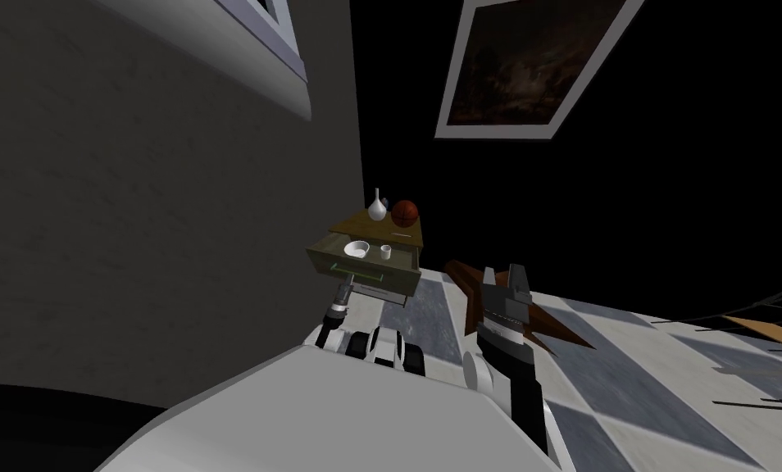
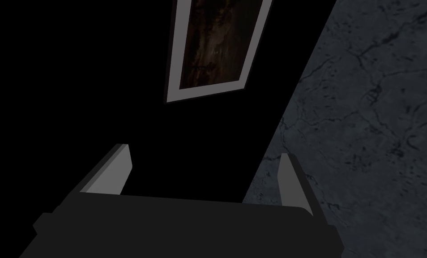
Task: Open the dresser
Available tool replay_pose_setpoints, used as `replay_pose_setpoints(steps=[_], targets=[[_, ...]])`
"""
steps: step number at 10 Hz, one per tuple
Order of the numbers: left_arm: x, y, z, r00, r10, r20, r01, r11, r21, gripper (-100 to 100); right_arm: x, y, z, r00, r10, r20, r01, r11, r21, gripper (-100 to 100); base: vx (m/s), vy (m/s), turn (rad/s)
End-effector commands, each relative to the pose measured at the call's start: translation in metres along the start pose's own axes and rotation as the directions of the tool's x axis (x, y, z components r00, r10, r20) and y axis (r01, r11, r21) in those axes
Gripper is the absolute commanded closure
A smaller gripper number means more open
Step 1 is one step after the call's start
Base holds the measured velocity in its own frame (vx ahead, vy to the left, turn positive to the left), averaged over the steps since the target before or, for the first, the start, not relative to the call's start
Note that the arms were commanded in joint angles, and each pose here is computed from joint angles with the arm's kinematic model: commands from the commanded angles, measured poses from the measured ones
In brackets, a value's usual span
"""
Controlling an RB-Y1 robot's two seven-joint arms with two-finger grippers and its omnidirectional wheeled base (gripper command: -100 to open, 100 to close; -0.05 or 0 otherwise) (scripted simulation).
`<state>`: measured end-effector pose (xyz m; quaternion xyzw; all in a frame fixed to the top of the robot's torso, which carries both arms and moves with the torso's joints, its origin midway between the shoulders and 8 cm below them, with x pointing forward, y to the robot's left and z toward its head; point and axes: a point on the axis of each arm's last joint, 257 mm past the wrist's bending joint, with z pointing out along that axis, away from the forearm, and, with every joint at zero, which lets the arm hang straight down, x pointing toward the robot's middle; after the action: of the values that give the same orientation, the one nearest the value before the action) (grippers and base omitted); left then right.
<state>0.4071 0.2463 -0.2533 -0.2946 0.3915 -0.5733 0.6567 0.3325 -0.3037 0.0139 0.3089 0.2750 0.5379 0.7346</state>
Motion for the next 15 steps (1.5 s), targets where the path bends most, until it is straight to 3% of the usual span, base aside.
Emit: replay_pose_setpoints(steps=[1,2,10,11,12,15], targets=[[0.020,0.004,0.019,0.9995,-0.015,-0.026,0.016,0.9997,0.016,100,0.000,0.000,0.000,1.000,0.000,0.000,0.000,1.000,0.000,0,-0.129,0.040,0.177],[0.016,0.006,0.036,0.9996,-0.016,-0.024,0.017,0.9998,0.010,-100,0.000,0.000,0.000,1.000,0.000,0.000,0.000,1.000,0.000,0,-0.119,0.009,0.056],[0.015,0.002,0.117,0.9989,-0.028,-0.037,0.029,0.9995,0.013,-100,0.000,0.000,0.000,1.000,0.000,0.000,0.000,1.000,0.000,0,-0.079,-0.007,0.020],[0.017,0.004,0.108,0.9989,-0.028,-0.037,0.028,0.9996,0.006,-100,0.000,0.000,0.000,1.000,0.000,0.000,0.000,1.000,0.000,0,-0.036,0.003,-0.001],[0.017,0.005,0.109,0.9989,-0.028,-0.037,0.028,0.9996,0.001,0,0.000,0.000,0.000,1.000,0.000,0.000,0.000,1.000,0.000,0,-0.006,0.000,-0.001],[0.017,0.007,0.107,0.9989,-0.029,-0.037,0.029,0.9996,-0.006,0,0.000,0.000,0.000,1.000,0.000,0.000,0.000,1.000,0.000,0,0.000,0.000,0.000]])
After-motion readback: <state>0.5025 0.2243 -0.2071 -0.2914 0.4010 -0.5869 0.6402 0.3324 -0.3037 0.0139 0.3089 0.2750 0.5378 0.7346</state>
